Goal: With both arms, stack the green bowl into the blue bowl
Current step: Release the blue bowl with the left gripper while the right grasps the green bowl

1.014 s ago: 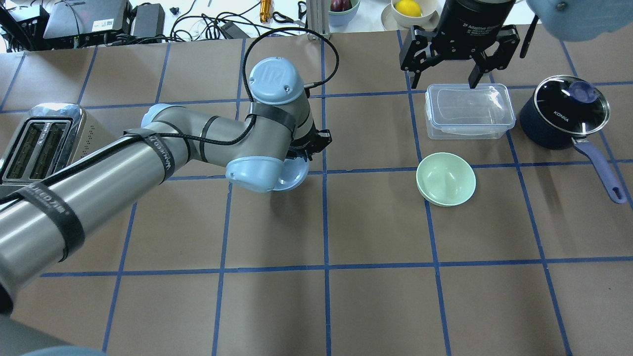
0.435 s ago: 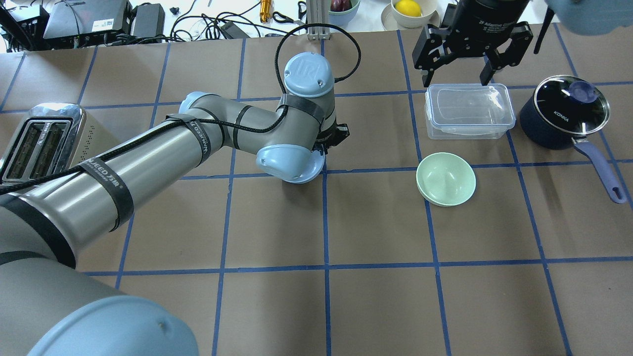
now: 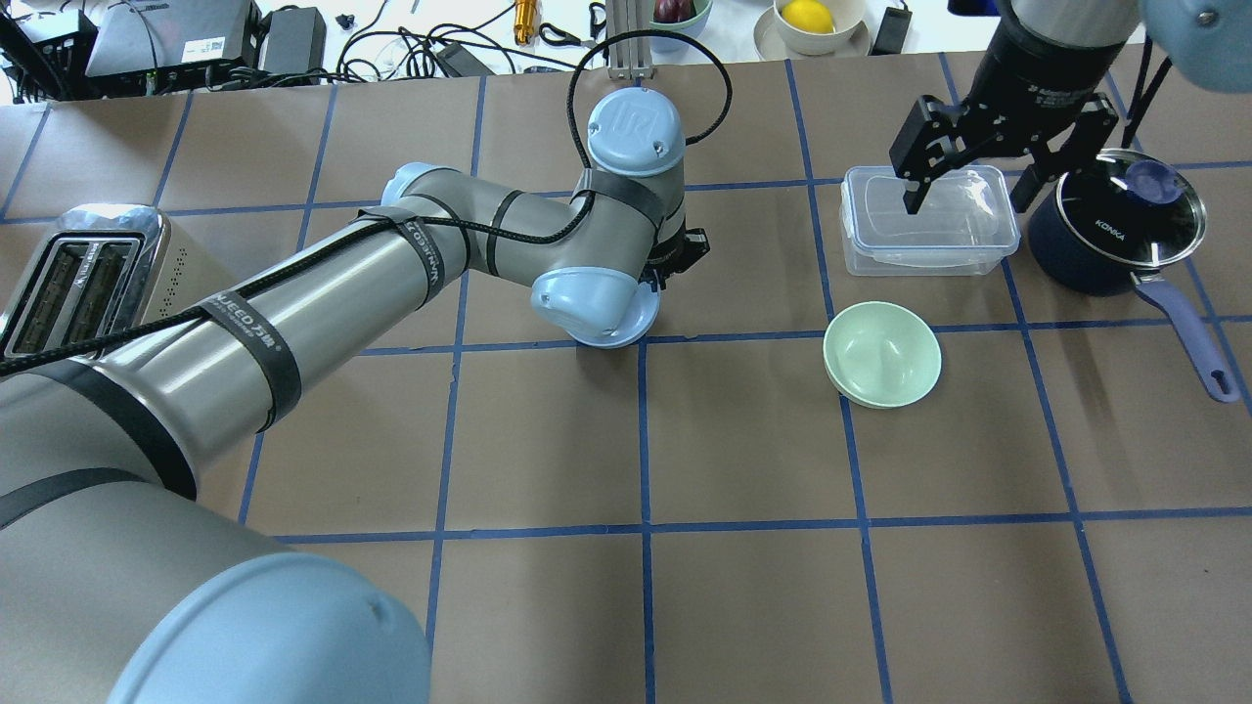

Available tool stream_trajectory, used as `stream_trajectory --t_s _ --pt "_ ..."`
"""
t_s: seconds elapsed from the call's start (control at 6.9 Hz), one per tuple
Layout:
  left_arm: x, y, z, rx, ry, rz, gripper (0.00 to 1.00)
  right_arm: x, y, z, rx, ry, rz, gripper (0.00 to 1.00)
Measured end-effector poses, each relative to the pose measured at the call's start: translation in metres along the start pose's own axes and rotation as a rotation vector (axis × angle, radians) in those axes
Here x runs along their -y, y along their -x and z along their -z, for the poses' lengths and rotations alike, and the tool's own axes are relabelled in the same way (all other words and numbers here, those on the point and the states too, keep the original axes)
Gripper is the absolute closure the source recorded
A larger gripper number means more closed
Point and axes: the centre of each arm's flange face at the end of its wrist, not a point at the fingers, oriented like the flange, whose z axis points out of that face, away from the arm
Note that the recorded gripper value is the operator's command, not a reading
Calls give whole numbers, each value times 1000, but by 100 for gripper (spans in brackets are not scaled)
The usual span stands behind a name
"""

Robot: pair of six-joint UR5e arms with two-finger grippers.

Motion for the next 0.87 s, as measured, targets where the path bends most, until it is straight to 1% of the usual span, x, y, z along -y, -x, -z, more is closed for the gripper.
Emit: stream_trajectory --t_s 0.14,0.29,0.43,0.58,0.72,0.87 --pt "-5 -7 -1 9 12 1 93 0 -10 -26 9 28 14 0" --pt "-14 -12 -3 24 32 8 10 2 -19 -56 17 31 15 0" --pt "-21 -15 -4 37 48 7 0 1 -27 -92 16 14 29 0" --pt "-22 -15 9 47 33 4 0 -4 -39 -133 9 -18 46 0" --pt "-14 -7 39 51 -10 -12 0 -13 -54 -171 6 -55 38 0" --pt "1 13 75 51 -44 -66 0 -21 -64 -202 9 -86 21 18"
